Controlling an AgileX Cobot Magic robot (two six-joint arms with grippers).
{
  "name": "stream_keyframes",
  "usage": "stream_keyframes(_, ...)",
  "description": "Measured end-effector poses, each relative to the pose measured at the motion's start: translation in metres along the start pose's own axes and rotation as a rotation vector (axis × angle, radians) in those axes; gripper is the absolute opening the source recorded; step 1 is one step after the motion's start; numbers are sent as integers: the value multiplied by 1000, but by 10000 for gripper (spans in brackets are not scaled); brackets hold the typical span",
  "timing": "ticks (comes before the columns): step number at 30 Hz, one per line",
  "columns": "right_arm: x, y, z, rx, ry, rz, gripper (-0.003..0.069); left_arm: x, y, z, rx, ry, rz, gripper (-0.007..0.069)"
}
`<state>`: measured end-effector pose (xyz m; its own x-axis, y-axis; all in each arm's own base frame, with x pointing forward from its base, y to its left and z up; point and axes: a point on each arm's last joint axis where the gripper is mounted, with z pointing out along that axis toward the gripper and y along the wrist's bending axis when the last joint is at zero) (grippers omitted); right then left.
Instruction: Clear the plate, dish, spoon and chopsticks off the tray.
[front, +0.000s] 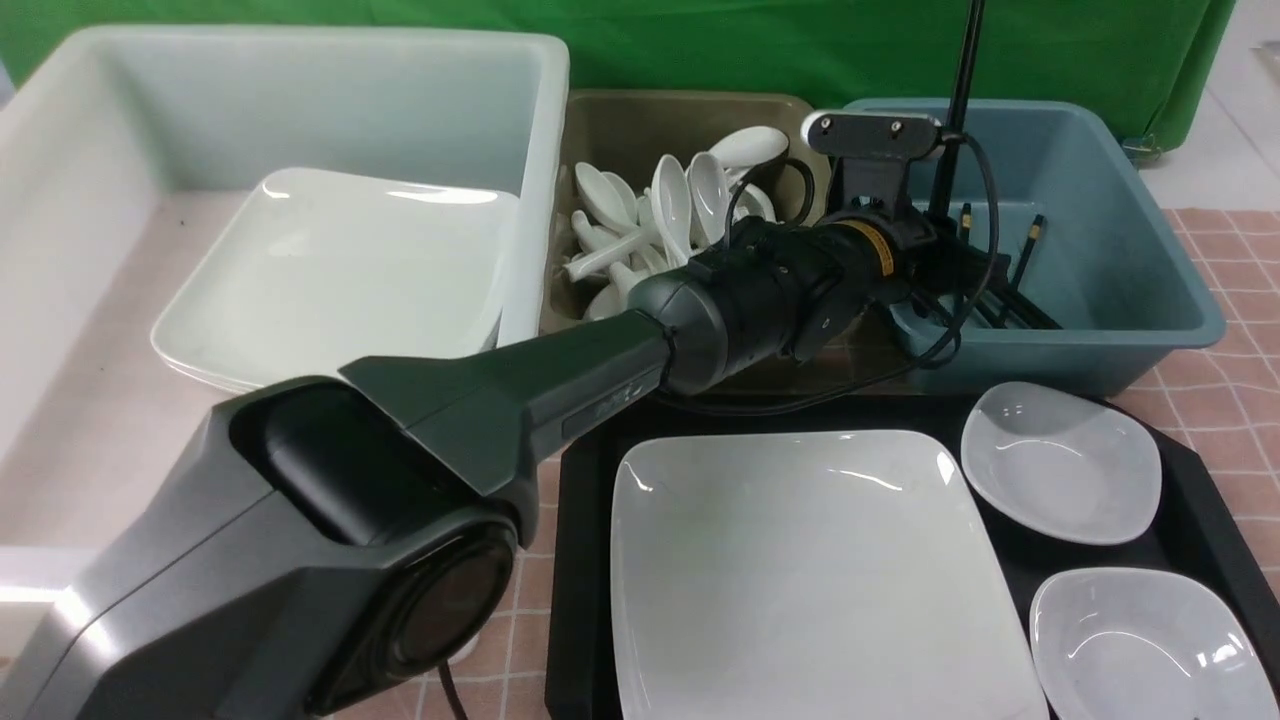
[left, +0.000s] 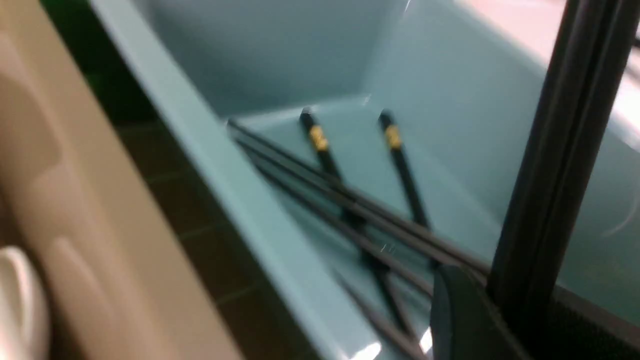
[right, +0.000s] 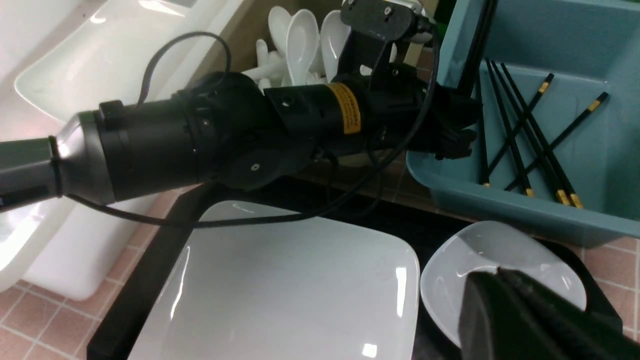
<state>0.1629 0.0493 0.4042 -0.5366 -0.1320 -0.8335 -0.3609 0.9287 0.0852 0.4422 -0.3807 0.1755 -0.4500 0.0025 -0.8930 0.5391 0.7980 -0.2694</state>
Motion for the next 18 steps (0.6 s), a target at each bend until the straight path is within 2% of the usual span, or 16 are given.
stream_keyframes(3, 0, 0, 0, -1, 3, 1, 30, 1, 0, -1, -7, 17, 20, 204)
stream_keyframes(4, 1, 0, 0, -2, 8, 1, 30, 0, 0, -1, -12, 30, 40, 270)
stream_keyframes(6, 1, 0, 0, -2, 8, 1, 30, 0, 0, -3, -23, 61, 67, 326)
stream_keyframes(8, 1, 0, 0, -2, 8, 1, 30, -2, 0, -7, -40, 106, 111, 379)
stream_keyframes(10, 2, 0, 0, -4, 17, 1, 30, -8, -2, -15, -57, 155, 144, 400)
stream_keyframes(12, 3, 0, 0, -3, 30, -2, 30, -15, -3, -25, -77, 214, 162, 399)
stream_keyframes(15, 7, 0, 0, 3, 72, -14, 30, -31, -7, -46, -107, 299, 175, 341)
stream_keyframes(16, 11, -1, -1, 8, 116, -23, 30, -41, -10, -58, -116, 333, 189, 277)
stream_keyframes(17, 13, -1, -1, 12, 146, -31, 30, -49, -14, -67, -118, 349, 206, 243)
stream_keyframes(18, 17, -3, 1, 20, 199, -40, 30, -58, -18, -80, -118, 373, 229, 169)
